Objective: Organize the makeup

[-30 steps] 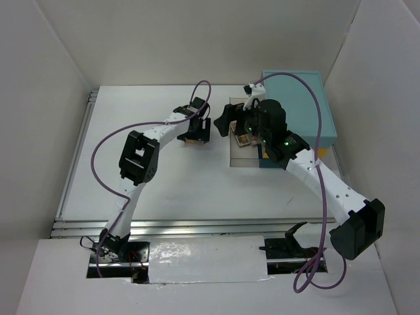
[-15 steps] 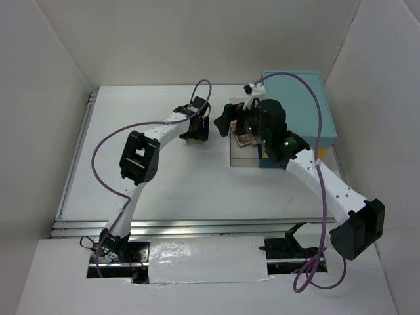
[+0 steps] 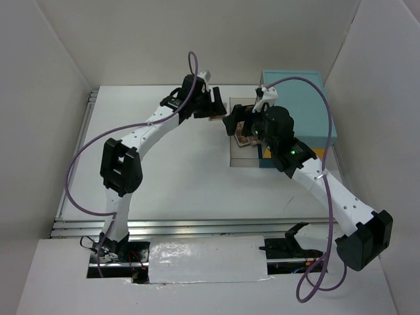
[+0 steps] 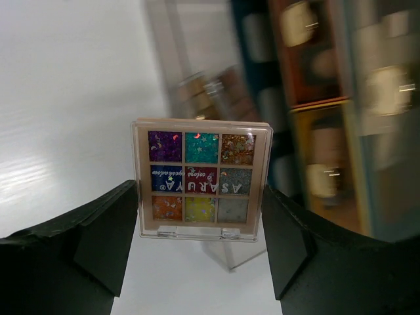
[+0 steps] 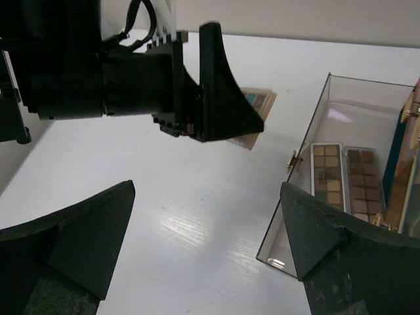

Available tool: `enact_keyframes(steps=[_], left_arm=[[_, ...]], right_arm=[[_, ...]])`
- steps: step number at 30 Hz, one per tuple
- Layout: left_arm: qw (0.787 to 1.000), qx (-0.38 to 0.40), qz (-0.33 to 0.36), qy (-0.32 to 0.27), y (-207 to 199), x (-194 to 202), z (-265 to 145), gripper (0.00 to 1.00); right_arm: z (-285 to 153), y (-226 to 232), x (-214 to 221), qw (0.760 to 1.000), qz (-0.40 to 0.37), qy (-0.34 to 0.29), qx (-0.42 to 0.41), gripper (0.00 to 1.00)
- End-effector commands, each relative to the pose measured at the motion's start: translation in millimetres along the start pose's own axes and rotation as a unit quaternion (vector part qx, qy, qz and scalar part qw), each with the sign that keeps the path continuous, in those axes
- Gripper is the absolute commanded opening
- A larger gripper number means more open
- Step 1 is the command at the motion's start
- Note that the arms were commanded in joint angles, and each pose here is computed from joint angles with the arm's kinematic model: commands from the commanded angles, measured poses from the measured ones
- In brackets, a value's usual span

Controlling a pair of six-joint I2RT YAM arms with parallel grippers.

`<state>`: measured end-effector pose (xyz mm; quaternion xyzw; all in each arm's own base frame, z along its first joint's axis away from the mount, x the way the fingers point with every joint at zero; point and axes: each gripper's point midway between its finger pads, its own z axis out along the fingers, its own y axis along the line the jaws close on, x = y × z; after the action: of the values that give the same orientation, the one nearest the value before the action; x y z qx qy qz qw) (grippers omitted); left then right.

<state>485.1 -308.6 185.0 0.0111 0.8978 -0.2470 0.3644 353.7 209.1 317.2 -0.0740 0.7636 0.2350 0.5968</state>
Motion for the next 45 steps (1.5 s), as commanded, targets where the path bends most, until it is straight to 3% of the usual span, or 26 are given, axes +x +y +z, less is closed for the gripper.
enact_keyframes(steps=[1,10,17,20,21,25,32,37,39,40,43,44,45], left_arm=[[0.988,0.146,-0.034,-0.025,-67.0,-22.9,-2.3,0.14],[0.965,0.245,-0.074,-0.054,-107.9,-32.0,56.2,0.17],[0.964,0.250,-0.068,-0.059,-121.1,-24.1,74.9,0.31],[0.965,0.247,-0.063,-0.065,-122.3,-28.0,72.7,0.45],[0.966,0.240,-0.062,-0.067,-121.1,-28.5,73.2,0.64],[0.969,0.229,-0.058,-0.068,-117.9,-29.0,70.9,0.99],[0.977,0.196,-0.044,-0.077,-111.9,-38.7,57.4,0.99],[0.991,0.054,-0.057,-0.109,-59.5,-49.3,41.2,0.99],[0.991,0.012,-0.070,-0.111,-35.0,-43.6,39.1,0.95],[0.992,-0.013,-0.078,-0.103,-19.3,-32.0,39.8,0.91],[0.990,-0.076,-0.085,-0.084,15.1,-13.3,51.0,0.54],[0.989,-0.091,-0.081,-0.079,22.1,-9.0,55.7,0.31],[0.990,-0.102,-0.074,-0.063,28.7,0.2,65.8,0.25]], right_arm=[[-19.6,-10.4,-37.3,0.996,0.021,-0.081,0.032,1.00],[-31.8,-24.1,-46.5,0.992,0.021,-0.104,0.063,1.00],[-33.7,-25.0,-49.2,0.992,0.015,-0.105,0.063,1.00],[-31.8,-24.1,-49.0,0.993,0.012,-0.103,0.060,1.00],[-31.3,-23.7,-48.4,0.993,0.012,-0.102,0.059,1.00],[-28.6,-23.6,-47.3,0.993,0.011,-0.099,0.057,1.00],[-25.8,-23.1,-45.9,0.994,0.009,-0.095,0.056,1.00],[-25.4,-24.8,-45.4,0.994,0.008,-0.094,0.059,1.00],[-24.5,-23.8,-43.9,0.994,0.008,-0.093,0.056,1.00],[-24.4,-23.3,-44.2,0.994,0.009,-0.093,0.055,1.00],[-22.5,-20.8,-42.1,0.995,0.012,-0.090,0.047,1.00],[-21.7,-20.6,-41.8,0.995,0.011,-0.089,0.047,1.00],[-21.6,-19.9,-42.0,0.995,0.012,-0.090,0.045,1.00]])
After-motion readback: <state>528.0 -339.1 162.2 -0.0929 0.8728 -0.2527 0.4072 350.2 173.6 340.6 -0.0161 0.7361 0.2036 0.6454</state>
